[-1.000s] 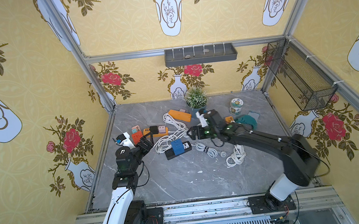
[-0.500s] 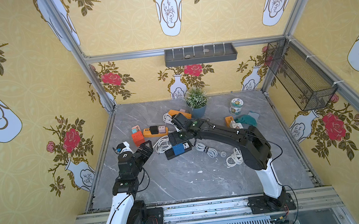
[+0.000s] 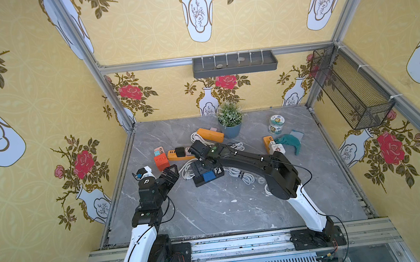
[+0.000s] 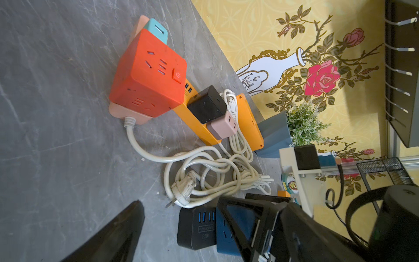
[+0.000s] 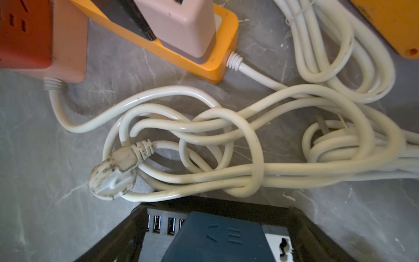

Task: Pull the plug off the socket
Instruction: Move the socket to the center of the board.

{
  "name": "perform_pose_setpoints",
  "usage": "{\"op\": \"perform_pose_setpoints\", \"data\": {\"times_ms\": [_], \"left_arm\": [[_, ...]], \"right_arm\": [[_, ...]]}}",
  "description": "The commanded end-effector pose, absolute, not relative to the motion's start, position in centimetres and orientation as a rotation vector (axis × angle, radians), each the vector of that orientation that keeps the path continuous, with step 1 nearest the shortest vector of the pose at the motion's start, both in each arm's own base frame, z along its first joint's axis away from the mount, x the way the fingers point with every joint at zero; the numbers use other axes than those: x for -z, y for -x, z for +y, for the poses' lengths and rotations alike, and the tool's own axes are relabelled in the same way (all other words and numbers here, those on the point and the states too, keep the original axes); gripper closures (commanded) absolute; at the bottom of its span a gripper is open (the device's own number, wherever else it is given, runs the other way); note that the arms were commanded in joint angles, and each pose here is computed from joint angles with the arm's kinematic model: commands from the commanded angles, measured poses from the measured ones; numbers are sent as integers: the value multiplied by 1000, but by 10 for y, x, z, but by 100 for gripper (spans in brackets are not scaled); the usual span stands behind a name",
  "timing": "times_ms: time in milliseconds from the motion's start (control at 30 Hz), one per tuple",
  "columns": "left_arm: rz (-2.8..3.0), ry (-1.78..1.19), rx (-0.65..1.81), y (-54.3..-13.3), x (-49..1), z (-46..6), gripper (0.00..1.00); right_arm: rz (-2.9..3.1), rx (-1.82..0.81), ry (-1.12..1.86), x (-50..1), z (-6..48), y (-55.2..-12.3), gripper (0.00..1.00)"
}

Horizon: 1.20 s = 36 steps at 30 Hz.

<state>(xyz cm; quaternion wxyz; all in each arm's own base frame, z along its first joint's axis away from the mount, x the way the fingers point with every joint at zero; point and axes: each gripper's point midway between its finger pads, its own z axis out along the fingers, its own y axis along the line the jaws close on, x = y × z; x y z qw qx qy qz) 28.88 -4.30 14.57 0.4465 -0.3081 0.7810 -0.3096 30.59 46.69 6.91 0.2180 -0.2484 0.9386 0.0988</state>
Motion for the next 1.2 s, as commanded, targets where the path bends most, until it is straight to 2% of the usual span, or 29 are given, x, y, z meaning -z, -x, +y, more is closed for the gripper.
{"op": "perform_pose_setpoints", "data": {"times_ms": [0,167,333,433,500,700,1000,1167], "left_arm": [[1929,752,799,-290,-148,-47,1],[1946,764,827,-290,-144,-51,1],[1973,767,867,-290,-140,-59,4],[1991,743,906,-292,-140,-69,9],[2016,727,952,-292,-138,-79,13],[2126,606,1143,-292,-127,-126,16],[2185,445,1377,-311,-124,-176,15],[2317,523,1451,-317,-92,-192,20]], "right_arm": [[2592,-208,683,-69,461,-309,2],[2589,-214,698,-69,463,-306,21],[2595,-274,705,-71,465,-304,52],[2585,-303,685,-78,460,-307,60],[2576,-343,651,-85,453,-312,60],[2565,-542,537,-96,422,-325,61],[2566,-618,524,-95,406,-319,62],[2584,-623,525,-89,406,-318,62]]}}
